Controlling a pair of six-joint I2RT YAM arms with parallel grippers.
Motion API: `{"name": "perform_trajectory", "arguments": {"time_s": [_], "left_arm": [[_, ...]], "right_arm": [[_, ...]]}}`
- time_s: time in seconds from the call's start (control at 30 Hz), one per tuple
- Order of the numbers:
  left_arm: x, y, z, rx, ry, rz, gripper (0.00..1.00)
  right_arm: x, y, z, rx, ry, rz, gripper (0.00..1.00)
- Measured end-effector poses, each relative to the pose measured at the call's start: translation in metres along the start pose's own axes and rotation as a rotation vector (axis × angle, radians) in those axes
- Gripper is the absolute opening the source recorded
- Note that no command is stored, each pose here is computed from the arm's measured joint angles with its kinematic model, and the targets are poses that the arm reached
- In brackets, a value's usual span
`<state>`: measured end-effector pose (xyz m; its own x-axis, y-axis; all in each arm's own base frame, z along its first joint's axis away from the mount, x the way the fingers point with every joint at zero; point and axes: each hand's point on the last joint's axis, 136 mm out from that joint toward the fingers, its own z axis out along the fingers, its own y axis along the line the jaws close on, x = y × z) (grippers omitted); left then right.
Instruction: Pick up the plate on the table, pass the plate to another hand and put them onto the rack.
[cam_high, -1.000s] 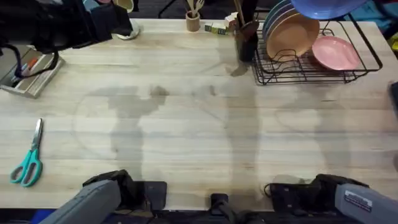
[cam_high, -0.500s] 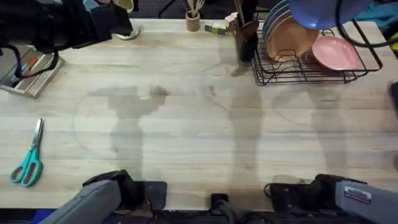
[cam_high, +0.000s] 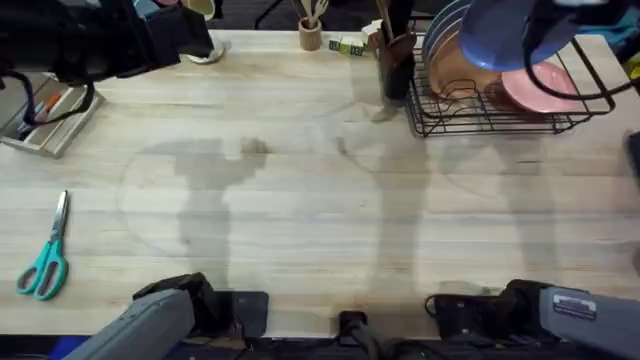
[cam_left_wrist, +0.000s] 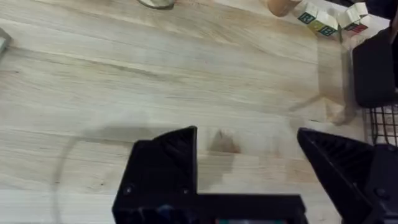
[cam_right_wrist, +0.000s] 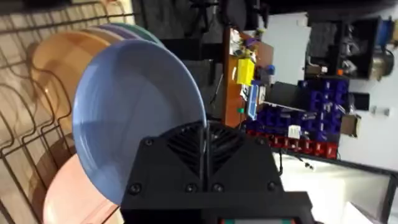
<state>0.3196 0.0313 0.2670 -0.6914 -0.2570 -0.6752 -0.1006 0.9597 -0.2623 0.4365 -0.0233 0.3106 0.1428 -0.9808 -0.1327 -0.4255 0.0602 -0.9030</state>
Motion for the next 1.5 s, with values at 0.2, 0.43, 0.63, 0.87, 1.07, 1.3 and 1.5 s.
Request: {"name": "perform_trajectory", "arguments": {"time_s": [0.2,0.43,0.63,0.87,1.07,1.3,1.5], "left_arm": [[0.000,0.000,0.000,0.000,0.000,0.000,0.994],[0.000,0.000,0.000,0.000,0.000,0.000,0.993],[0.000,0.000,0.000,0.000,0.000,0.000,0.993],[0.000,0.000,0.000,0.000,0.000,0.000,0.993],[0.000,0.000,0.000,0.000,0.000,0.000,0.993],[0.000,0.000,0.000,0.000,0.000,0.000,0.993],[0.000,0.000,0.000,0.000,0.000,0.000,0.993]], "right_arm": [[0.008,0.019,0.024,-0.055,-0.006,-0.054,0.028],[0.016,0.037,0.045,-0.102,-0.012,-0.123,0.028],[0.021,0.045,0.060,-0.112,-0.015,-0.151,0.028],[0.019,0.049,0.064,-0.124,-0.024,-0.164,0.029],[0.016,0.067,0.066,-0.189,-0.040,-0.155,0.028],[0.008,0.094,0.069,-0.288,-0.077,-0.127,0.028],[0.006,0.098,0.068,-0.303,-0.086,-0.128,0.032]]}}
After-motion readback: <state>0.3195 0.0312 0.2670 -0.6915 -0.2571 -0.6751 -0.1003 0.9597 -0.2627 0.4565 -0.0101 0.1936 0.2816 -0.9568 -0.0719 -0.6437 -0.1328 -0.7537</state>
